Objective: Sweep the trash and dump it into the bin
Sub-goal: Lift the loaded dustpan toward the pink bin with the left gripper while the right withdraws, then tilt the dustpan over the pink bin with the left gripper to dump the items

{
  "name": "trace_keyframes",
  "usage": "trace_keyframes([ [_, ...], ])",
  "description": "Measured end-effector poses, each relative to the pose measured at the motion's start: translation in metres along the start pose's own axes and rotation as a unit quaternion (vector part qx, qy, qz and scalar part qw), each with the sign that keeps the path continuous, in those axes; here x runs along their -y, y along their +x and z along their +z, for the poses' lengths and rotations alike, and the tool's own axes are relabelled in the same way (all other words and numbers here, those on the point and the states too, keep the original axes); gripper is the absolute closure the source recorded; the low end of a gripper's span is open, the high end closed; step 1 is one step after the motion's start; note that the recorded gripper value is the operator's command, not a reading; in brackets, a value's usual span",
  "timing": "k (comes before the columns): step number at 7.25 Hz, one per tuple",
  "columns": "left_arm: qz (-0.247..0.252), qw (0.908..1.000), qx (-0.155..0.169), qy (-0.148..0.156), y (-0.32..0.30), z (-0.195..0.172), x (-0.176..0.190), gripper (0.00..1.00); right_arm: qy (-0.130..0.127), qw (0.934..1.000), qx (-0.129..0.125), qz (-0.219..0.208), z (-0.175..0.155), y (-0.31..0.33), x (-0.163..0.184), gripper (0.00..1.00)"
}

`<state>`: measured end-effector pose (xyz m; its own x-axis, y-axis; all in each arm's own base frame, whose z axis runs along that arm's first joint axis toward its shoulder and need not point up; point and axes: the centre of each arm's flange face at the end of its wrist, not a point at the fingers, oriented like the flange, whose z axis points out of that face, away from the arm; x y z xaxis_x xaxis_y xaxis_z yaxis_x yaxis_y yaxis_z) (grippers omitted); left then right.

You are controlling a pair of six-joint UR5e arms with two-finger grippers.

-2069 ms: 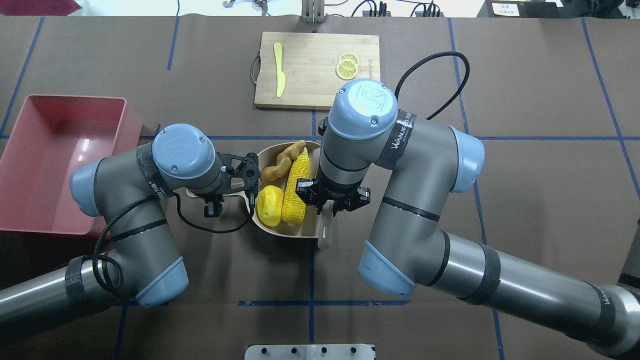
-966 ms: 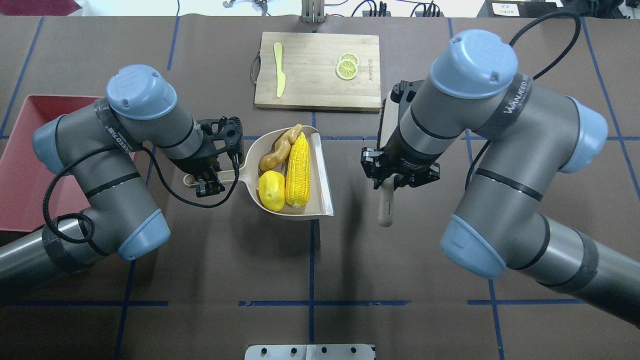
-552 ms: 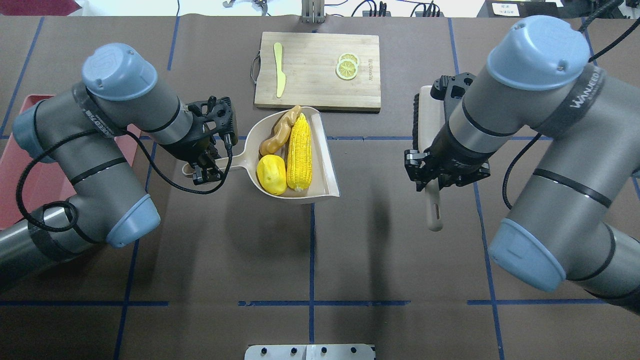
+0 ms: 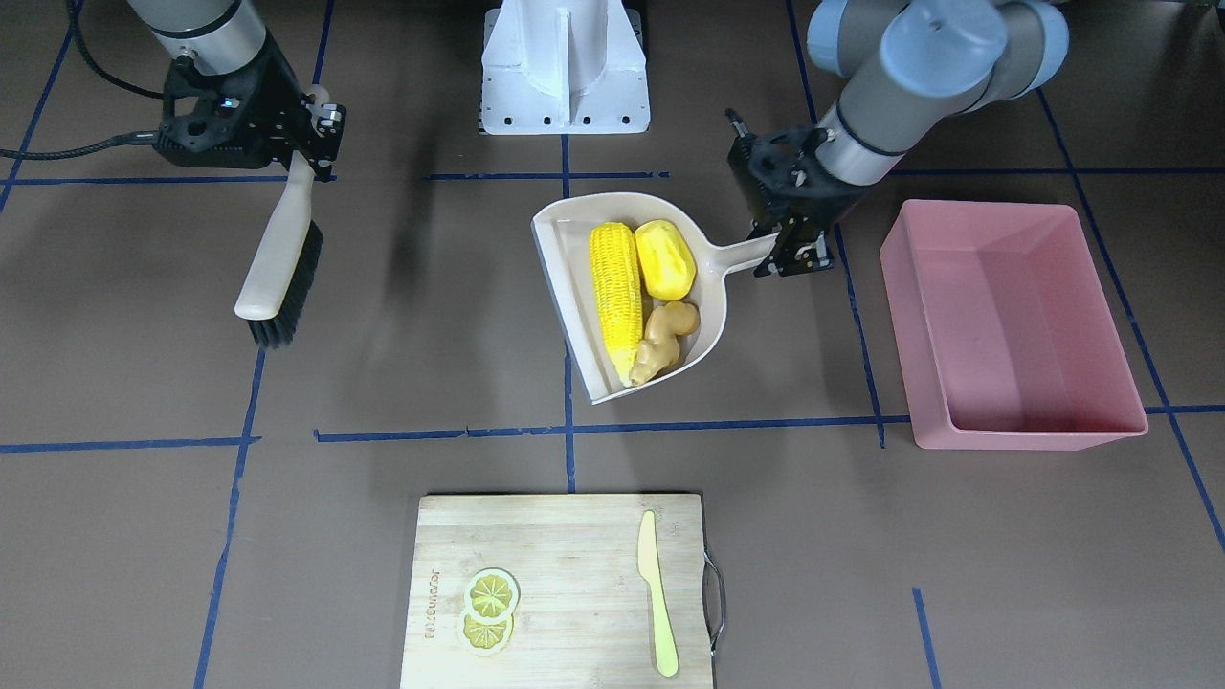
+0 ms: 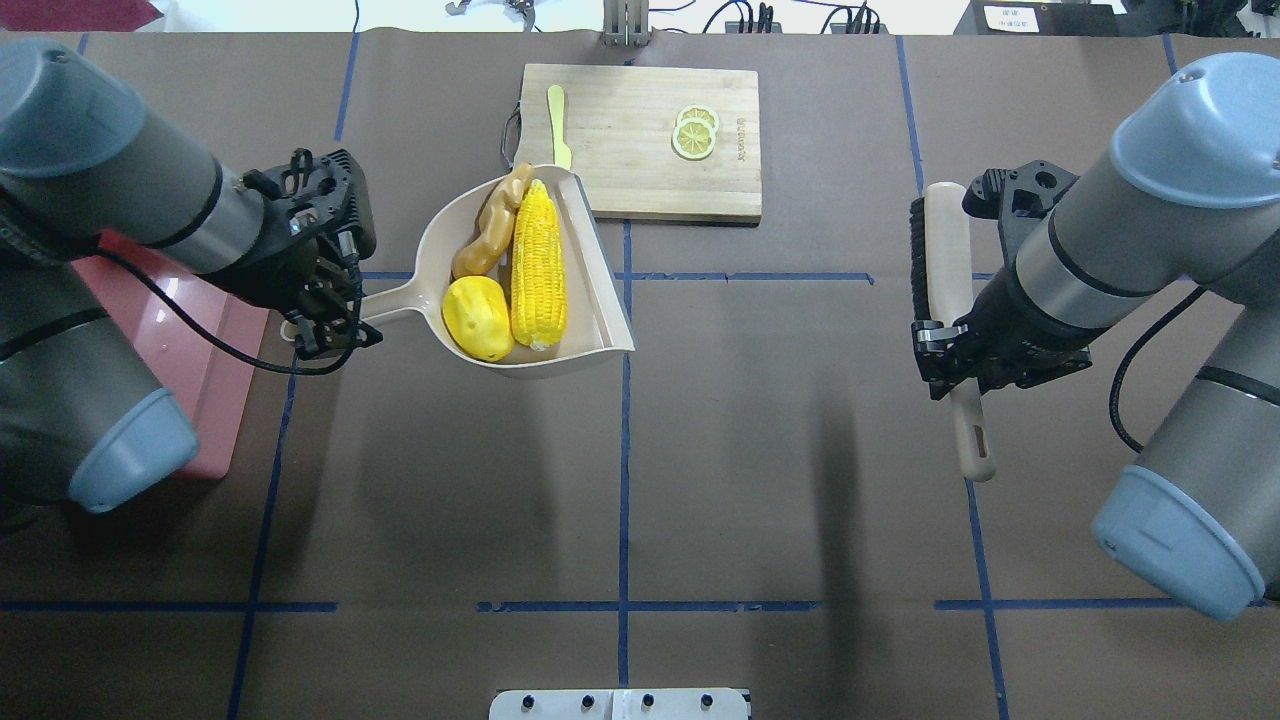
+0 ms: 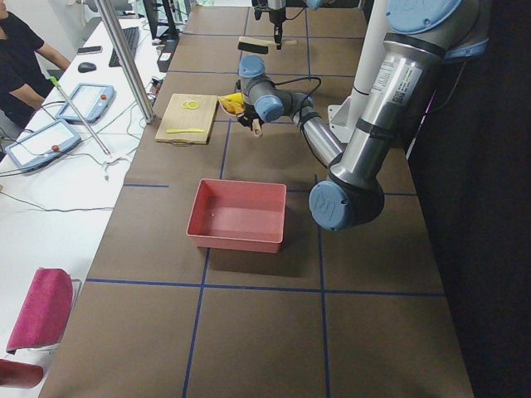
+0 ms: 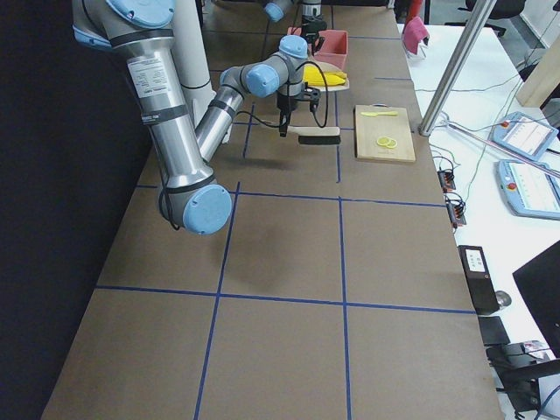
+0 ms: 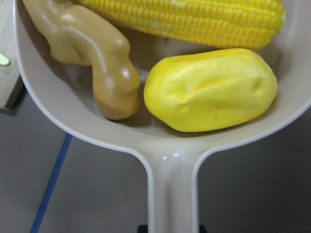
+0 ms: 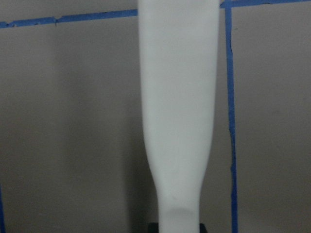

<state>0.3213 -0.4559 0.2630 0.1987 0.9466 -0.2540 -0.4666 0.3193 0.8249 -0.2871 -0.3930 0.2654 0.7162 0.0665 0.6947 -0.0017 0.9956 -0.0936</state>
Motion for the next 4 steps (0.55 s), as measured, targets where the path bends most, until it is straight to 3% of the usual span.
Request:
trace_keyframes([
  [4, -0.057, 0.9983, -0.001, -0.006, -0.012, -0.106, -0.1, 1.0, -0.006, 0.9969, -0.053, -0.058, 0.01, 0.119, 0.013, 1.0],
])
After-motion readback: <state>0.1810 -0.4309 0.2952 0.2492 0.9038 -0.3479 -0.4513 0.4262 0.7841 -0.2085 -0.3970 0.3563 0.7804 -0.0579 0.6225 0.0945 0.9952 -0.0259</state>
